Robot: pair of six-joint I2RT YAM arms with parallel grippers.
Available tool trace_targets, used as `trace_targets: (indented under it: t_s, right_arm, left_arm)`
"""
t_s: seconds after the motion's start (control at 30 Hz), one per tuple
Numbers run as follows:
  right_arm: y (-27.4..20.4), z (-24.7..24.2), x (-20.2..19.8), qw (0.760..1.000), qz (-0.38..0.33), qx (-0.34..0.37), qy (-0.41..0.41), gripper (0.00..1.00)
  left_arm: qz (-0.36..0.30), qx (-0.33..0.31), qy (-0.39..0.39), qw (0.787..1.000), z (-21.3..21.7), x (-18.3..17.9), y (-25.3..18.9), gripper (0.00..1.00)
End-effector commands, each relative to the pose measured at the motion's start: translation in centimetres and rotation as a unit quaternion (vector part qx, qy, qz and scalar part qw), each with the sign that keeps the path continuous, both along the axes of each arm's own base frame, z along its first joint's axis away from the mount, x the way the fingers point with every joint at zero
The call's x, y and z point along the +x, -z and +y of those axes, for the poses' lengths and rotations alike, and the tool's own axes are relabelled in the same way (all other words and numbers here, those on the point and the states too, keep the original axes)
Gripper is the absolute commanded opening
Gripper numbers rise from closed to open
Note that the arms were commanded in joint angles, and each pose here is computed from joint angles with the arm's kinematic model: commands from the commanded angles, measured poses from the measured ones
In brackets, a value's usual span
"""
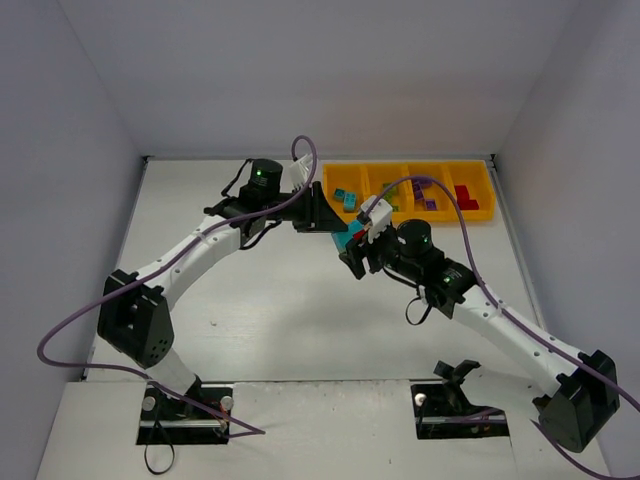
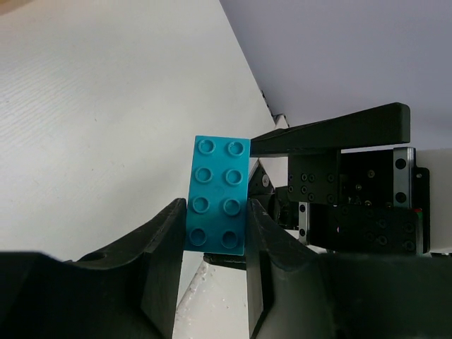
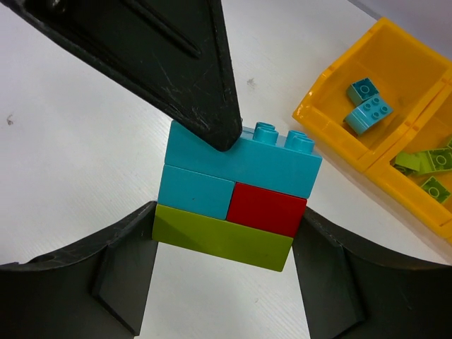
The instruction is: Sort the legos into containers by color
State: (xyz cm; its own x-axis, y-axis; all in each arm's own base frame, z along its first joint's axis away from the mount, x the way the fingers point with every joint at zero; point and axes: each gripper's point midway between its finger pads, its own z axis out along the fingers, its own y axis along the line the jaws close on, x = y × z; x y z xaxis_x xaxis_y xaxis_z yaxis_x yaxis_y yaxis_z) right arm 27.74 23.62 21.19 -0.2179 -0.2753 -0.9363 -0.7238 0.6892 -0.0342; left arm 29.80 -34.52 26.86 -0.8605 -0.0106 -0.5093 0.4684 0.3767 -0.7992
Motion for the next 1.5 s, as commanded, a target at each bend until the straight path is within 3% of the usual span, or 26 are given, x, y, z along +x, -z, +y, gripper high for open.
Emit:
trace_targets:
  t_s: [0.0, 0.13, 0.2, 0.23, 0.27, 0.37, 0.47, 0.7, 0.77, 0.87, 0.9, 0.97, 1.1, 1.2, 1.3, 1.47]
  right_arm:
    - [-3.4, 1.7, 1.3, 0.997, -0.038, 0.068, -0.003, 0.62]
    - [-3.3, 1.7, 1.4, 0.997, -0.042, 0.068, -0.001, 0.52]
    - [-3.4, 1.4, 1.4, 0.997, -0.051, 0.065, 0.001, 0.35]
    - [-3.7, 1.3, 1.5, 0.996, -0.059, 0.064, 0.003, 0.29]
    - [-3.9, 1.0, 1.5, 0.996, -0.066, 0.063, 0.006, 0.23]
    - [-4.0, 0.7, 1.4, 0.996, -0.078, 0.053, 0.006, 0.22]
    - [-4.2, 0.7, 1.2, 0.996, -0.081, 0.049, 0.001, 0.22]
    - [-4.7, 0.8, 1.0, 0.995, -0.084, 0.053, -0.007, 0.24]
    - [-4.8, 0.9, 0.9, 0.995, -0.084, 0.054, -0.011, 0.24]
    - [-4.4, 0.9, 1.0, 0.995, -0.080, 0.050, -0.011, 0.25]
    - [-4.4, 0.9, 0.9, 0.995, -0.080, 0.050, -0.012, 0.26]
    - [-4.2, 1.0, 1.0, 0.996, -0.075, 0.051, -0.010, 0.28]
    - [-3.9, 1.1, 1.2, 0.996, -0.058, 0.060, 0.002, 0.57]
    - [-3.9, 1.1, 1.4, 0.996, -0.049, 0.068, 0.012, 0.73]
    - [-4.0, 1.0, 1.9, 0.996, -0.041, 0.076, 0.028, 0.82]
    - [-4.1, 1.1, 2.4, 0.995, -0.033, 0.083, 0.042, 0.86]
  left_arm:
    - [-0.055, -0.062, 0.033, 0.996, -0.4, -2.2, -5.7, 0.10]
    - [-0.054, -0.063, 0.033, 0.996, -0.3, -2.4, -5.7, 0.10]
    - [-0.045, -0.060, 0.039, 0.996, -0.3, -2.7, -5.4, 0.10]
    - [-0.042, -0.059, 0.041, 0.997, -0.3, -2.7, -5.4, 0.13]
    - [-0.042, -0.057, 0.042, 0.997, -0.3, -2.7, -5.4, 0.27]
    - [-0.032, -0.049, 0.046, 0.997, -0.1, -3.1, -4.9, 0.47]
    - [-0.030, -0.041, 0.044, 0.998, 0.1, -3.2, -4.7, 0.56]
    - [-0.022, -0.028, 0.045, 0.998, 0.1, -3.2, -3.8, 0.57]
    - [-0.025, -0.028, 0.043, 0.998, 0.1, -3.1, -3.7, 0.53]
    - [-0.032, -0.031, 0.041, 0.998, 0.1, -2.9, -3.9, 0.36]
    - [-0.035, -0.033, 0.040, 0.998, 0.1, -2.9, -4.1, 0.29]
    - [-0.046, -0.038, 0.037, 0.998, 0.1, -2.8, -4.5, 0.26]
    - [-0.057, -0.051, 0.030, 0.997, 0.0, -2.6, -4.8, 0.24]
    - [-0.060, -0.058, 0.023, 0.996, 0.0, -2.5, -5.0, 0.24]
    - [-0.073, -0.070, 0.021, 0.995, -0.1, -2.4, -5.6, 0.24]
    - [-0.075, -0.075, 0.020, 0.994, -0.1, -2.3, -5.8, 0.24]
